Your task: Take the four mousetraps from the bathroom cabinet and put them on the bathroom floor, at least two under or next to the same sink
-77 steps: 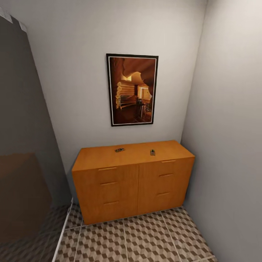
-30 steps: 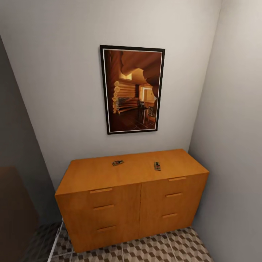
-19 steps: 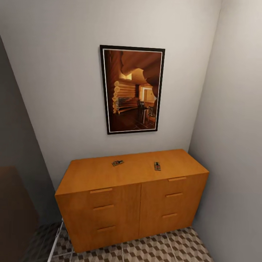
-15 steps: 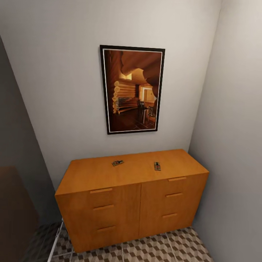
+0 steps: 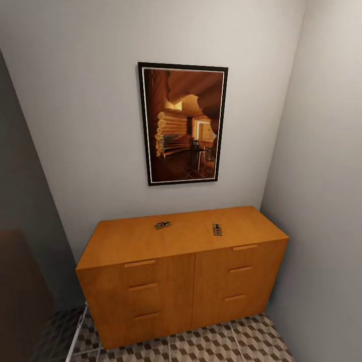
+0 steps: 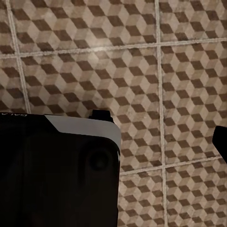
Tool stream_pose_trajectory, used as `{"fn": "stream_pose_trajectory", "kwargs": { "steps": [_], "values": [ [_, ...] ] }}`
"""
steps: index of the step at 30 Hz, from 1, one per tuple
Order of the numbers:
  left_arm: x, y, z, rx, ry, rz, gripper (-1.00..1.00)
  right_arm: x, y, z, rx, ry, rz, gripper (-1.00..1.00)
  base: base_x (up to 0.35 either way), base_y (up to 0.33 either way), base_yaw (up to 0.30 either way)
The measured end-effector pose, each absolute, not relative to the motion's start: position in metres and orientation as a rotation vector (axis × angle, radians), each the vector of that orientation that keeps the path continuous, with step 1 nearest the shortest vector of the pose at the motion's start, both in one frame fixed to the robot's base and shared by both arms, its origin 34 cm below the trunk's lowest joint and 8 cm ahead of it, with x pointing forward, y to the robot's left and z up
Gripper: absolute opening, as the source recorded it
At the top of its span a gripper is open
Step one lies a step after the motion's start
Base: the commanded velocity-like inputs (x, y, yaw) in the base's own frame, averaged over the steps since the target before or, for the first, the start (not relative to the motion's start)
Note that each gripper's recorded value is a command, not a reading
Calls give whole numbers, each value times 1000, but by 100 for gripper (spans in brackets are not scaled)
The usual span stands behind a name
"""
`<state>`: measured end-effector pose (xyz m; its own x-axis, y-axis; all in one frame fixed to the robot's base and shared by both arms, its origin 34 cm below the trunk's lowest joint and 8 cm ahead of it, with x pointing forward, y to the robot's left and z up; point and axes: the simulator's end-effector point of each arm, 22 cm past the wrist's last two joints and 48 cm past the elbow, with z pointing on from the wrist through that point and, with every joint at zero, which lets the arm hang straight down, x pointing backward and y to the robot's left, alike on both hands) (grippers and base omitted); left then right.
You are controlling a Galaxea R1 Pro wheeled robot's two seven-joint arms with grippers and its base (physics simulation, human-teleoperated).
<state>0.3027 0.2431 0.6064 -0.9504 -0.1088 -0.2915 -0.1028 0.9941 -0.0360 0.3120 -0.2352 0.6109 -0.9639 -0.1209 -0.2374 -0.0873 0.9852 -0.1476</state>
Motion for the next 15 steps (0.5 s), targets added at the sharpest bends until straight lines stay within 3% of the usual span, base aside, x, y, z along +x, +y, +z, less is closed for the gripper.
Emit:
{"fn": "stream_pose_trajectory", "kwargs": {
  "steps": [15],
  "values": [
    [302,243,606,-154,2841,-29,100,312,-233,611,-154,2885,-194,100,0,0,0]
  ]
}}
